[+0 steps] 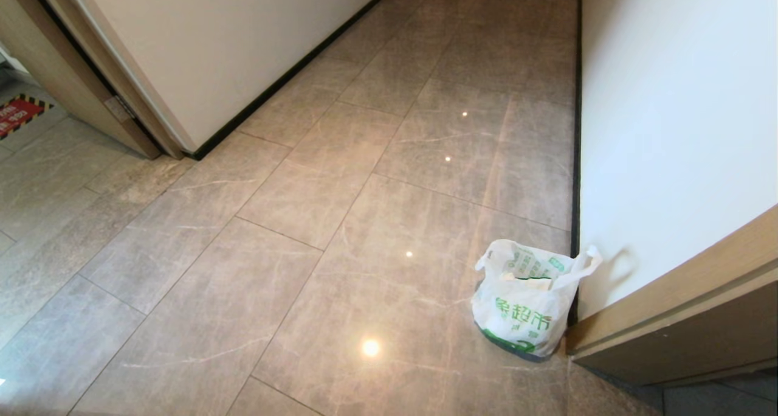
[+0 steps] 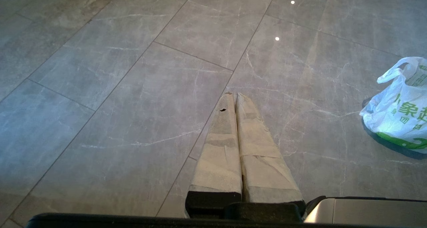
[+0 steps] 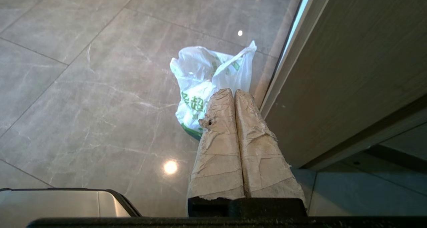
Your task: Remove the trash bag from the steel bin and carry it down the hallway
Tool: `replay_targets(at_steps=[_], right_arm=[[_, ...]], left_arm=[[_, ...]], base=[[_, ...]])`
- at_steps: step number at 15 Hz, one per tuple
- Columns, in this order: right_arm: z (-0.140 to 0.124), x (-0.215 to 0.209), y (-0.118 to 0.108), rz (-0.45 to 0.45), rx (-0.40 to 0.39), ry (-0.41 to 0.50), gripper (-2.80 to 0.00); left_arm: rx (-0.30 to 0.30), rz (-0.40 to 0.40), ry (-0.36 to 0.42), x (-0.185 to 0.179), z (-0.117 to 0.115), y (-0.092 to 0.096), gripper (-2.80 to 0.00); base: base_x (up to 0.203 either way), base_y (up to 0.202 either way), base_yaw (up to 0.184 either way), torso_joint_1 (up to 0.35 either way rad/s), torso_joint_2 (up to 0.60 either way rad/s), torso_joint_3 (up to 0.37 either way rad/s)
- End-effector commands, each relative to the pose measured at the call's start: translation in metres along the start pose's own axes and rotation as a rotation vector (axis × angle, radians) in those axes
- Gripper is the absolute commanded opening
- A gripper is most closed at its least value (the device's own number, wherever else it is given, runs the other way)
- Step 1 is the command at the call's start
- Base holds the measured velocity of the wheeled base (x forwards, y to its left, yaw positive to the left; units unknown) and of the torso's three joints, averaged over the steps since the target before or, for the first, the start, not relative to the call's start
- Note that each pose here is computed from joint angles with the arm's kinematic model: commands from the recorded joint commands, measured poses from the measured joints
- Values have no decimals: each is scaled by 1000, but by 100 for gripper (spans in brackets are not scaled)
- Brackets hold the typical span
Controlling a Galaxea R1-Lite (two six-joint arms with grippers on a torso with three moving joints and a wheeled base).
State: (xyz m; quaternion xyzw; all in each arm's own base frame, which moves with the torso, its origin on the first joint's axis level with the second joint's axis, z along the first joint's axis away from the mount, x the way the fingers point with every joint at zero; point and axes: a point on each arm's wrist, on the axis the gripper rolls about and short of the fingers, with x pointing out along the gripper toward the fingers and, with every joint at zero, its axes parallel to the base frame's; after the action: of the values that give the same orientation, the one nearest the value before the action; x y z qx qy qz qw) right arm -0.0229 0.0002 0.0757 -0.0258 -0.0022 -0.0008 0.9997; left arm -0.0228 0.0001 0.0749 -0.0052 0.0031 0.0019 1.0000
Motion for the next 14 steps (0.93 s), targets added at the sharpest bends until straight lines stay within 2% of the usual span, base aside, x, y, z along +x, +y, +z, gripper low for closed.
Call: replay_targets(at_steps=[1, 14], right_arm=[[0, 0, 0, 0, -1, 1, -280], [0, 0, 0, 1, -5, 4, -280]], left_arm=[[0, -1, 0, 0, 0, 0, -280], [0, -1, 0, 0, 0, 0, -280]], base=[[0, 0, 0, -1, 2, 200], [0, 0, 0, 2, 1, 202]])
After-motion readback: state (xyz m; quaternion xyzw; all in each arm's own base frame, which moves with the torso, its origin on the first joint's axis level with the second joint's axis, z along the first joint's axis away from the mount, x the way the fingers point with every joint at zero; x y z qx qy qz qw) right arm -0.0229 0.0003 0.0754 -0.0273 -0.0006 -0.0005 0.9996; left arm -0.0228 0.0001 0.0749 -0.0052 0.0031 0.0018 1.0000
